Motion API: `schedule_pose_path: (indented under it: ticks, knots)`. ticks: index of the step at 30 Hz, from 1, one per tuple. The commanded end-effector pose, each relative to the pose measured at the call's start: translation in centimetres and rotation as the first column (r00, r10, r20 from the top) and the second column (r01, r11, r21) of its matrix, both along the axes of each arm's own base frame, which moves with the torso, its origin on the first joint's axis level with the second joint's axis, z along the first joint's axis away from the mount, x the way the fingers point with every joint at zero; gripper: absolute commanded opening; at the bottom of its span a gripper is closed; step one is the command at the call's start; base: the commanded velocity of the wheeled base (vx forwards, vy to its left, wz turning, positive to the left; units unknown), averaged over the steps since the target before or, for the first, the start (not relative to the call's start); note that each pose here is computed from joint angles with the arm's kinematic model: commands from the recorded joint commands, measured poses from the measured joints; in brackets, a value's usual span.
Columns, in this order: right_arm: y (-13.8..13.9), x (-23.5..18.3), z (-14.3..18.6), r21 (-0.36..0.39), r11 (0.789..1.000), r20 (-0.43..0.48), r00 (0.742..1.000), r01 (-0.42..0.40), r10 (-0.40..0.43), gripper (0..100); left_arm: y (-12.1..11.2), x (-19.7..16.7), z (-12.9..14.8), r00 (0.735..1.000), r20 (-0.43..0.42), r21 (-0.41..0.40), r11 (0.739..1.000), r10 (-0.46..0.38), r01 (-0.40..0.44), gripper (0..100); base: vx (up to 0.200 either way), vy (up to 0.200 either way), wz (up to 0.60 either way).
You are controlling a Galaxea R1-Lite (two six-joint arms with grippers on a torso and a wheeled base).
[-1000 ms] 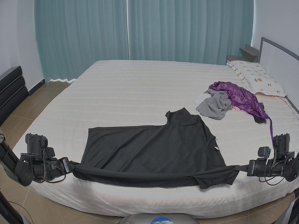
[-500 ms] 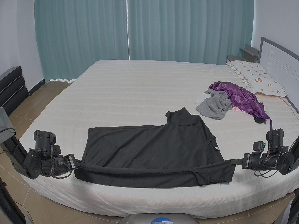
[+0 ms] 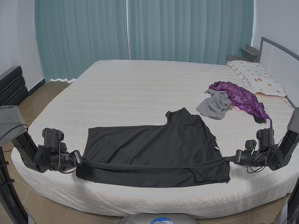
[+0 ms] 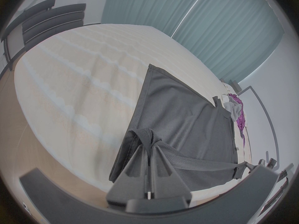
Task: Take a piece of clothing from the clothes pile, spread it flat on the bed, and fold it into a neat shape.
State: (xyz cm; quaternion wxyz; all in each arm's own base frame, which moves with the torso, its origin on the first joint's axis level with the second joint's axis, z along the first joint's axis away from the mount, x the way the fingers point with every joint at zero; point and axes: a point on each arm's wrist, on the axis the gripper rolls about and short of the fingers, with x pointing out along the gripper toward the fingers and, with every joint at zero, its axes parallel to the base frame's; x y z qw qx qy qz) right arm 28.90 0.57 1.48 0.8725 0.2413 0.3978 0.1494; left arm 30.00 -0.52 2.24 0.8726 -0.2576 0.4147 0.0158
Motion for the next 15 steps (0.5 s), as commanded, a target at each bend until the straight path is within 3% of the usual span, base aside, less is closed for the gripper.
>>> schedule_pose_path:
  ticks: [1,15]
  knots:
    - [0.2,0.5,-1.3,0.017,1.0,-0.011,1.0,0.013,-0.012,0,-0.1,0.5,-0.2,1.0,0.0,0.003,1.0,0.014,-0.014,0,0.0,0.0,0.0]
    - [0.7,-3.1,1.2,0.045,0.999,0.106,0.994,0.01,-0.014,0,-0.1,-2.4,3.9,0.999,0.045,0.025,0.999,0.023,-0.025,0,0.0,0.0,0.0]
